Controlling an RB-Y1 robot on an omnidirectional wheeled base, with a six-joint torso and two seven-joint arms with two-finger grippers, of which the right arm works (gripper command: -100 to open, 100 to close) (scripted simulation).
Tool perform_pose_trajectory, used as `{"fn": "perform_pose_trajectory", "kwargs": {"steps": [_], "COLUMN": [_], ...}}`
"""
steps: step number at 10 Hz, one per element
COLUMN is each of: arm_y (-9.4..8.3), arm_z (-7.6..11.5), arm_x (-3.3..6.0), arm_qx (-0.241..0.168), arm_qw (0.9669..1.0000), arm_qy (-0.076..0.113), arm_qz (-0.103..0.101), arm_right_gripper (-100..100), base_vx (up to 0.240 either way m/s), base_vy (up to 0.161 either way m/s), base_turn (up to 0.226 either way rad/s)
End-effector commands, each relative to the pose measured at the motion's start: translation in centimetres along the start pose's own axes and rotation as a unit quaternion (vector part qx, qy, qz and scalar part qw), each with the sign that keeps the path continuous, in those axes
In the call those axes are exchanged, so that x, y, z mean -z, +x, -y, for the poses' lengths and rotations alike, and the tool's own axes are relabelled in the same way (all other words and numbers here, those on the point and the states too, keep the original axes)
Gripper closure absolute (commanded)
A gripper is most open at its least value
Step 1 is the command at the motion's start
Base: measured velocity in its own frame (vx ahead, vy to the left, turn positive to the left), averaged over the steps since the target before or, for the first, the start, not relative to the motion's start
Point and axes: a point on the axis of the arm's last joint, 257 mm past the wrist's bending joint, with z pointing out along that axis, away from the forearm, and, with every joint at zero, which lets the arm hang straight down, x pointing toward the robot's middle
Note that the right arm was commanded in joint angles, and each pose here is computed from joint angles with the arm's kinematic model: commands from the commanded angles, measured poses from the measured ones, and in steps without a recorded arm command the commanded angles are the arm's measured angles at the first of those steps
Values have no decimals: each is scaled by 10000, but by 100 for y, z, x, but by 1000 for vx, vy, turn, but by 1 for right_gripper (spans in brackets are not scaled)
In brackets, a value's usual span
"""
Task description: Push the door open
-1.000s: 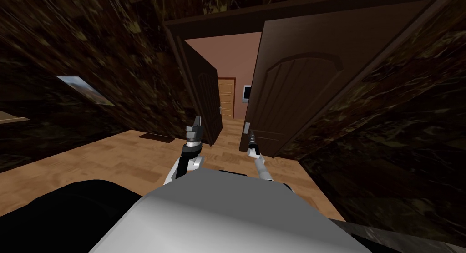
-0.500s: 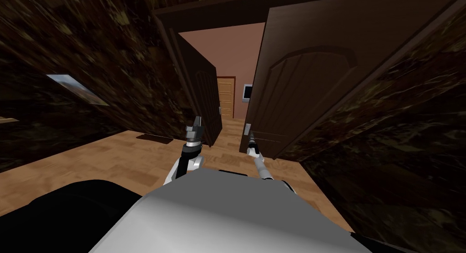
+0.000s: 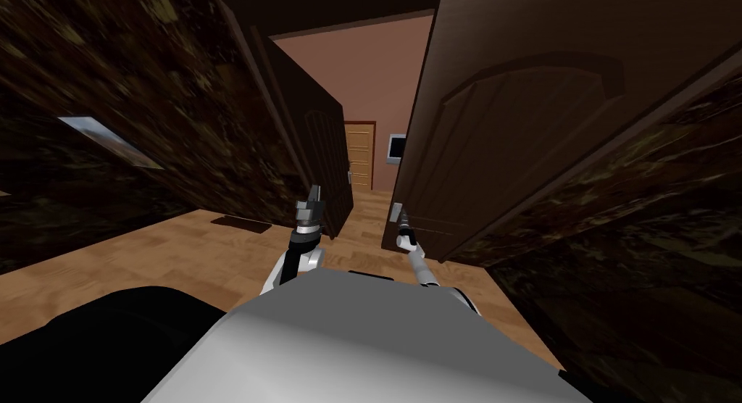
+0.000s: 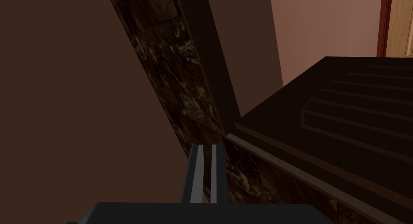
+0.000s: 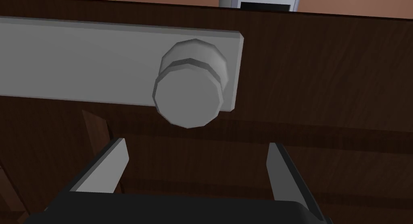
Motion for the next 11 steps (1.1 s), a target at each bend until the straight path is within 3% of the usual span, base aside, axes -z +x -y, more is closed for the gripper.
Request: {"fn": "perform_pose_trajectory", "kwargs": {"steps": [1,3,4,5,10,11], "arm_y": [48,260,207,207,207,40], "arm_z": [8,29,30,30,30,20], "arm_x": [3,32,22,22,22,-2], "arm_qx": [-56,-255,-188,-188,-188,-120], "arm_qw": [10000,9996,9998,9998,9998,9999], "arm_qy": [21,70,62,62,62,43], "arm_qz": [-8,-64,-49,-49,-49,51], "arm_right_gripper": [-100,-100,-100,100,100,100], "base_vx": [188,196,84,-9,-12,91], "base_vy": [-28,-14,-6,0,1,33], "base_turn": [20,17,8,-8,2,-15]}}
